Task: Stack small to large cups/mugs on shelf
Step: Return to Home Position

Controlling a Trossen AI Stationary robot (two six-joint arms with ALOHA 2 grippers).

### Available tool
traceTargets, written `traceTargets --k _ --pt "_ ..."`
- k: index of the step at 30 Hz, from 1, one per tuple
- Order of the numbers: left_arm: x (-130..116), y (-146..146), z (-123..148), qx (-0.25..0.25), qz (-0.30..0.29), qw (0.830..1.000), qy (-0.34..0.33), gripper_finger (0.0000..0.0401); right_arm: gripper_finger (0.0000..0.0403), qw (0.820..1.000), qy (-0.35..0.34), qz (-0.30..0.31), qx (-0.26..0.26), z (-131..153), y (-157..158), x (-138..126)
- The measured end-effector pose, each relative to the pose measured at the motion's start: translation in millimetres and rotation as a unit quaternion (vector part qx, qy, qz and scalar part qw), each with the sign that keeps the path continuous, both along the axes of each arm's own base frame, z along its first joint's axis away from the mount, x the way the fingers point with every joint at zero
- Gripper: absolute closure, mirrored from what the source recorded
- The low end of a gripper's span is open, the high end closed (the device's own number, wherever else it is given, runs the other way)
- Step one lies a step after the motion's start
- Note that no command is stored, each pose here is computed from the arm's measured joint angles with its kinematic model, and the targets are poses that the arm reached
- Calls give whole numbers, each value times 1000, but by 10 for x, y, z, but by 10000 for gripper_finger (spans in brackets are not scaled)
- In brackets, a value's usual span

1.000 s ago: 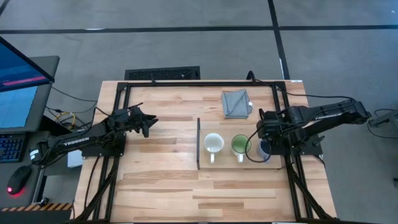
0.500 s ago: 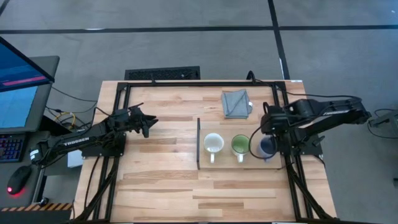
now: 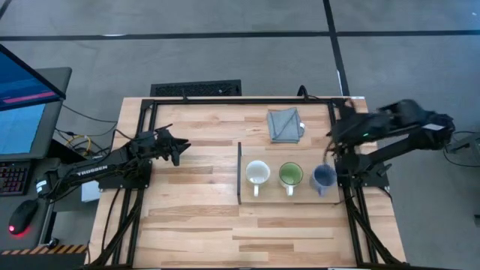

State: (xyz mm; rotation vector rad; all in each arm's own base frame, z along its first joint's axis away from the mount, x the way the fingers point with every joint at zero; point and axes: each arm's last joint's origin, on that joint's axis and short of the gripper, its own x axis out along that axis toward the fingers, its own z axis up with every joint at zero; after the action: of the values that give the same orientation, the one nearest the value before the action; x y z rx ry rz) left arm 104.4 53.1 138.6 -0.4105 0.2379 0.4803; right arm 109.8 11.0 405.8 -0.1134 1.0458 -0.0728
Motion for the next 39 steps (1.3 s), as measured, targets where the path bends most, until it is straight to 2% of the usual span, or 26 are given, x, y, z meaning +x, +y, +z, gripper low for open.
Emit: traceTargets --k 4,7,11,15,18,20,24,29,35,39 --pt "2 1 6 11 -3 1000 2 282 147 999 -43 -2 -12 170 -45 -232" --pt "2 1 7 11 -3 1000 1 282 147 994 -94 -36 -41 235 -102 -431" --pt "3 1 9 11 -3 1000 0 282 147 980 -152 -104 -69 274 -188 -756" --pt "5 3 19 24 -7 1000 0 282 147 968 -196 -139 -74 274 -246 -1033" --pt "9 6 35 45 -11 999 0 282 147 950 -230 -184 -105 265 -301 -1210" --pt "15 9 59 66 -14 998 -5 282 147 938 -238 -216 -132 220 -330 -1271" --pt "24 15 105 102 -20 994 -14 282 147 926 -233 -244 -167 74 -355 -1313" --pt "29 17 133 130 -25 991 -17 282 147 918 -235 -267 -174 -152 -377 -1406" --pt "29 16 131 131 -27 991 -16 282 147 893 -276 -302 -190 -483 -445 -1684" --pt "29 16 131 129 -27 991 -17 282 147 887 -337 -276 -156 -620 -527 -1812"
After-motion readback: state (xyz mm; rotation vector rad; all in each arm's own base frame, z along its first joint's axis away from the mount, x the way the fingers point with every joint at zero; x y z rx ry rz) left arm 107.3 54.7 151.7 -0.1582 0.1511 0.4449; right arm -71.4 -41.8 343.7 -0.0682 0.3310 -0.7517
